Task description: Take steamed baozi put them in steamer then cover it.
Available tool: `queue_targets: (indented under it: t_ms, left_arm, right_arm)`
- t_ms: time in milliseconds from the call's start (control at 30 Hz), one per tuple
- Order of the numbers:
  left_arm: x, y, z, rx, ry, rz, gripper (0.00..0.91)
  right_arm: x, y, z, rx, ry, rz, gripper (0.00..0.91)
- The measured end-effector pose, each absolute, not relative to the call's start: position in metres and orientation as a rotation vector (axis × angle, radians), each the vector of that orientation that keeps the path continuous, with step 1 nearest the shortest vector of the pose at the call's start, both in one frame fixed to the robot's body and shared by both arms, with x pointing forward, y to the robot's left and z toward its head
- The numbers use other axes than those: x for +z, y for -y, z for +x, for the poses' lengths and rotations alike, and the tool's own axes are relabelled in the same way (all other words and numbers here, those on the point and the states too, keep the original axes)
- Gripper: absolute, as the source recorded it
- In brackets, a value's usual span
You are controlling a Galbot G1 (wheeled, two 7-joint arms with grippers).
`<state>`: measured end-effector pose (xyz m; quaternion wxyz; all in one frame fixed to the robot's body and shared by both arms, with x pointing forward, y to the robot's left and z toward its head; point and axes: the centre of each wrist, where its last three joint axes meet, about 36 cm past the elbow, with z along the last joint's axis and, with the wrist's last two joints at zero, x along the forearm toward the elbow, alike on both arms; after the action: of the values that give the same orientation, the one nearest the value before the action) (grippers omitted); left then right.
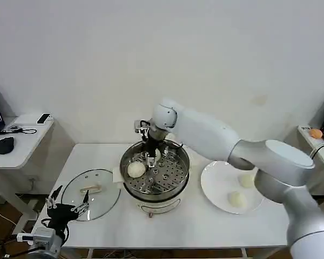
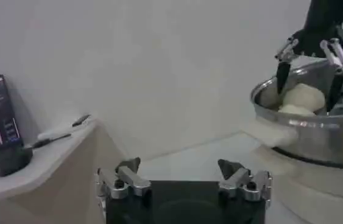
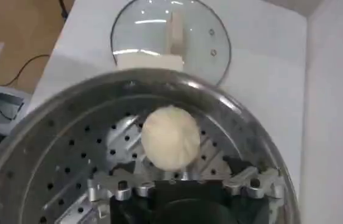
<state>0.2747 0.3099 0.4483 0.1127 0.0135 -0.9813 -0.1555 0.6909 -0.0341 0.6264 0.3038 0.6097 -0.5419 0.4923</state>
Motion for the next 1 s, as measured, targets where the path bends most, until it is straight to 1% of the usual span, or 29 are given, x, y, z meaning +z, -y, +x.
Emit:
queue_targets:
  t_ms: [233, 500, 767, 1000]
  left_arm:
    - [0.449, -0.308, 0.273, -0.452, 2.879, 0.036, 0.907]
    - [0.441, -0.307, 0.271, -0.433, 2.865, 0.048, 0.907]
    - [0.434, -0.308, 0.270, -0.426, 2.852, 0.049, 0.907]
    - [0.436, -0.309, 0.268, -0.425, 2.852, 0.048, 0.907]
  right_arm:
    - [0.668, 0.104, 0.686, 1.327, 1.488, 1.591, 0.907]
    - [0.685, 0.195, 0.681, 1.337, 1.524, 1.497, 0.907]
    - [0.668, 0.267, 0.672, 1.350, 1.495, 1.376, 0.907]
    - [0.629, 0.305, 0.662, 1.335, 1.423, 1.315, 0.907]
